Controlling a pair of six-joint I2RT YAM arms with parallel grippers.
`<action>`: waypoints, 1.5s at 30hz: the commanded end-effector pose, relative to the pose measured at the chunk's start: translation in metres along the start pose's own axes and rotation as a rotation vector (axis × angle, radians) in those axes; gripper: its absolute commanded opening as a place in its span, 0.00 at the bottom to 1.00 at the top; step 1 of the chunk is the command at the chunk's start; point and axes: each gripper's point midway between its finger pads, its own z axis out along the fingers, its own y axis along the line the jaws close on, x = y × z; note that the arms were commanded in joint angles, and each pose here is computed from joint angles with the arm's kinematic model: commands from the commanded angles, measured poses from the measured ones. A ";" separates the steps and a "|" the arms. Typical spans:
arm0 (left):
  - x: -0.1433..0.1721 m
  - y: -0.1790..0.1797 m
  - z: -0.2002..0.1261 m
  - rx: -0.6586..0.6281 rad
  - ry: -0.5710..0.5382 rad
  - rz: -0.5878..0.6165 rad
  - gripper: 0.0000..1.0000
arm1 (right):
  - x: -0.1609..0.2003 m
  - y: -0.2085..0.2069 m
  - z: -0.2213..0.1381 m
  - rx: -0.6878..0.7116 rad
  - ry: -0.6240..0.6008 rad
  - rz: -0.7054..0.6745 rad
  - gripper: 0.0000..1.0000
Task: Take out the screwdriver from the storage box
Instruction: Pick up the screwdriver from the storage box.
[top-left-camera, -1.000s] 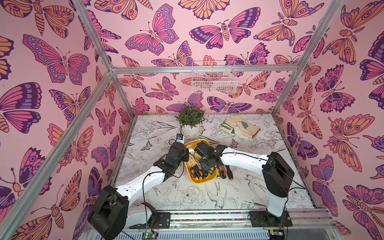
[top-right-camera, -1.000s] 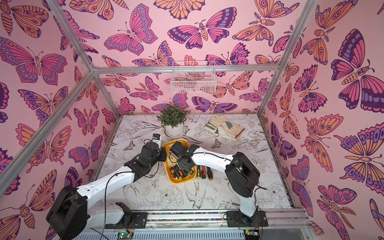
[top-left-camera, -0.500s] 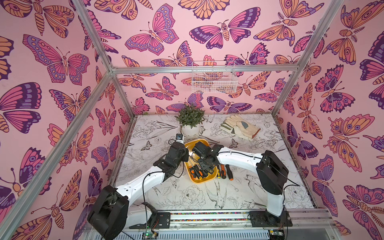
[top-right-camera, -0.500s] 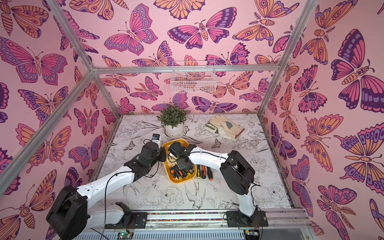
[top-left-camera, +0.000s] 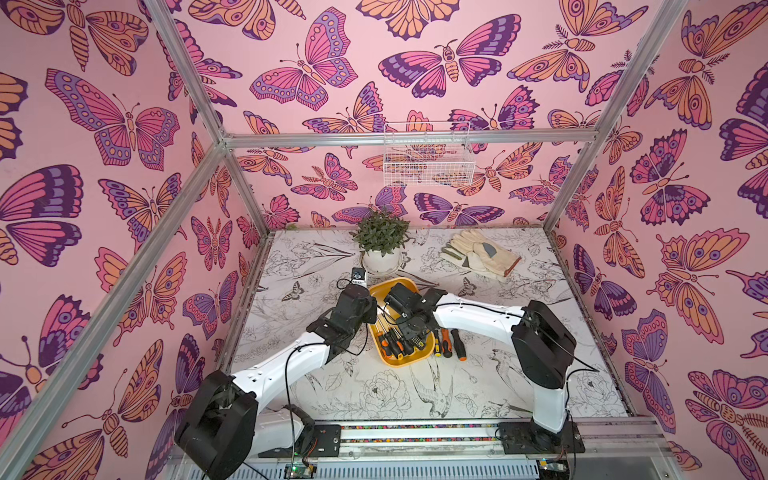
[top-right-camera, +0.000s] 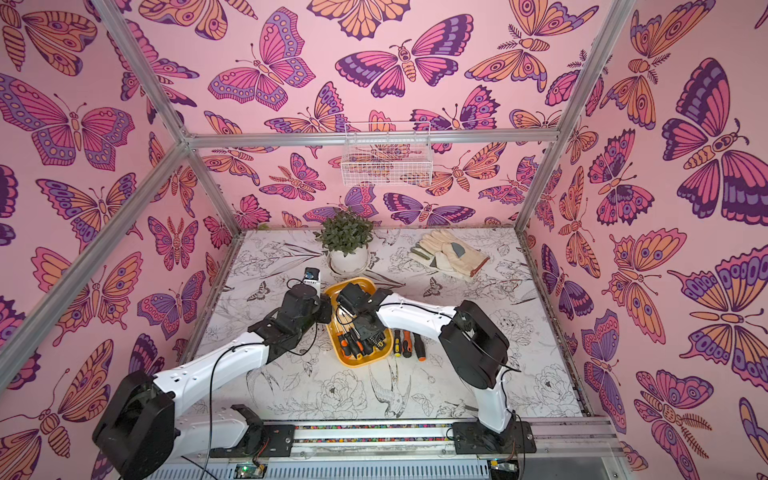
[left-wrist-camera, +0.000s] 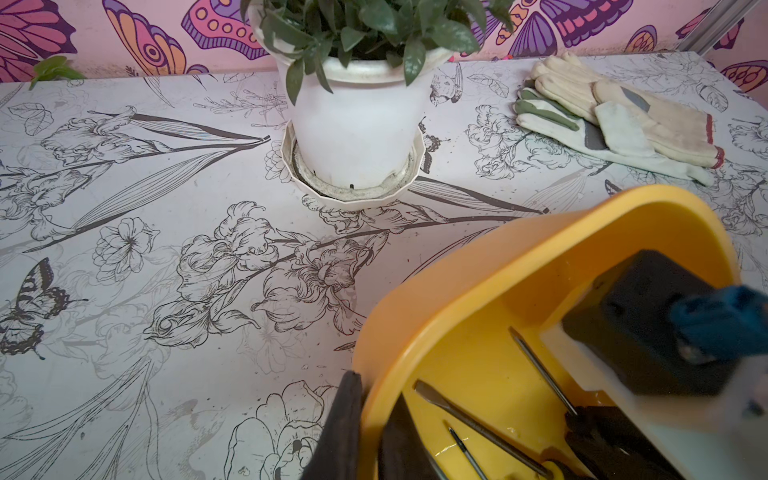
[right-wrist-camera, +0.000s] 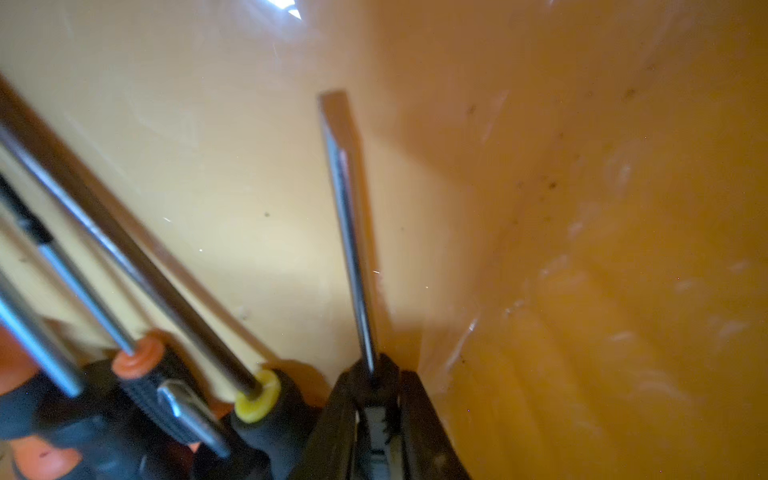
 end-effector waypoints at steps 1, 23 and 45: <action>0.018 -0.004 0.000 0.031 0.049 0.038 0.00 | 0.003 0.003 0.007 -0.028 0.006 0.008 0.19; 0.020 -0.003 0.001 0.028 0.054 0.041 0.00 | 0.001 0.005 -0.014 -0.128 -0.066 0.076 0.06; 0.017 -0.005 0.002 0.029 0.051 0.048 0.00 | -0.008 -0.012 -0.066 -0.178 -0.176 0.119 0.00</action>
